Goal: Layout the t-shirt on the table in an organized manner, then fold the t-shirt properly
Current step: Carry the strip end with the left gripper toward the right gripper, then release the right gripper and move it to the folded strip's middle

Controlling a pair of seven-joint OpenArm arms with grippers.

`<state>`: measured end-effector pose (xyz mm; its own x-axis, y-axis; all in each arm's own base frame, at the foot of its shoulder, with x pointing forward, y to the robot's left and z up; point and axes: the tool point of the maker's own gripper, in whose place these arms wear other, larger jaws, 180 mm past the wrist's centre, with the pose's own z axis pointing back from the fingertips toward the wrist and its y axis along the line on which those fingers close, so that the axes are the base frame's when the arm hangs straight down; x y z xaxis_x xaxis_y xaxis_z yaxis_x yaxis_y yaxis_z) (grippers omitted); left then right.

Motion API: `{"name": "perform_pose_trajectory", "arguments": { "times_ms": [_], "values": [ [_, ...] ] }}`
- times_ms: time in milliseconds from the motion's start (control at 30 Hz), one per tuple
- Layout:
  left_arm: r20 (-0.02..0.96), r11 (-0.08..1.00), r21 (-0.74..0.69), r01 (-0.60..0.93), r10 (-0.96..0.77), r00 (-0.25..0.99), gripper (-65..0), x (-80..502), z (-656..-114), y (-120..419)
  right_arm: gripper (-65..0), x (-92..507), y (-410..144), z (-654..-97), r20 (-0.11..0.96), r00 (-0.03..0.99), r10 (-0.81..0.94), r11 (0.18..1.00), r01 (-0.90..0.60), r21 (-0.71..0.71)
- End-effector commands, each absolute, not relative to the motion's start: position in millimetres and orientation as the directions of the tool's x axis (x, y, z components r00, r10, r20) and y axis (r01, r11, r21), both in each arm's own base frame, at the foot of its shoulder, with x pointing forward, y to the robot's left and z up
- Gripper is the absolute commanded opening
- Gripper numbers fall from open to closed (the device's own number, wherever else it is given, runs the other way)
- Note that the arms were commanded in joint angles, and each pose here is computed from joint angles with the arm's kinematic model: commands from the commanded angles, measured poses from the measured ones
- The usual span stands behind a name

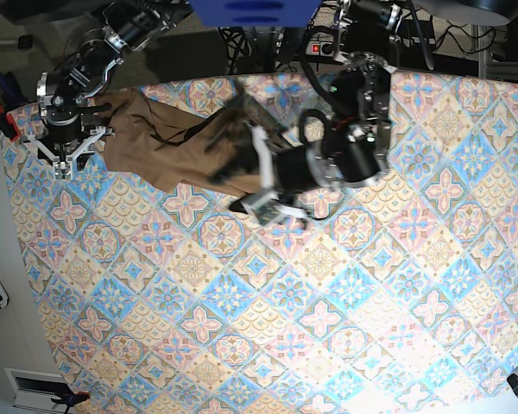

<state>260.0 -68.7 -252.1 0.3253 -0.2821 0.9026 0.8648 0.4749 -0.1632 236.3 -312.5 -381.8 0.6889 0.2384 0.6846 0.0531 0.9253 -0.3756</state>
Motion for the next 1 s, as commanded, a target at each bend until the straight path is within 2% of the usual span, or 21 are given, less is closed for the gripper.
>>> {"name": "perform_pose_trajectory", "arguments": {
  "times_ms": [0,133,267,367,500,767,967],
  "values": [
    [0.912,0.491,-0.140,0.860,-0.275,0.306,-41.7,265,-247,-58,-40.8,245,-317,-368,0.714,0.652,0.255,0.917,0.071,-0.392],
    [0.862,0.547,-0.109,0.830,-0.365,0.353,-55.3,264,-276,-12,-40.8,242,-321,-367,0.718,0.652,0.243,0.916,0.089,-0.391],
    [0.824,0.559,-0.109,0.822,-0.412,0.389,-65.0,257,-295,5,-40.9,237,-329,-365,0.721,0.655,0.225,0.913,0.117,-0.390],
    [0.782,0.571,-0.173,0.802,-0.415,0.464,-65.0,257,-321,9,-40.9,237,-330,-362,0.727,0.648,0.224,0.912,0.124,-0.391],
    [0.713,0.591,-0.218,0.777,-0.447,0.540,-65.0,270,-355,12,-40.9,238,-334,-341,0.805,0.566,0.179,0.921,0.191,-0.340],
    [0.693,0.592,-0.215,0.776,-0.468,0.549,-65.0,274,-364,10,-40.6,231,-338,-327,0.872,0.477,0.109,0.932,0.256,-0.256],
    [0.687,0.597,-0.204,0.776,-0.477,0.548,-65.0,275,-365,12,-40.0,219,-334,-344,0.835,0.549,0.006,0.946,0.269,-0.183]
  ]
}}
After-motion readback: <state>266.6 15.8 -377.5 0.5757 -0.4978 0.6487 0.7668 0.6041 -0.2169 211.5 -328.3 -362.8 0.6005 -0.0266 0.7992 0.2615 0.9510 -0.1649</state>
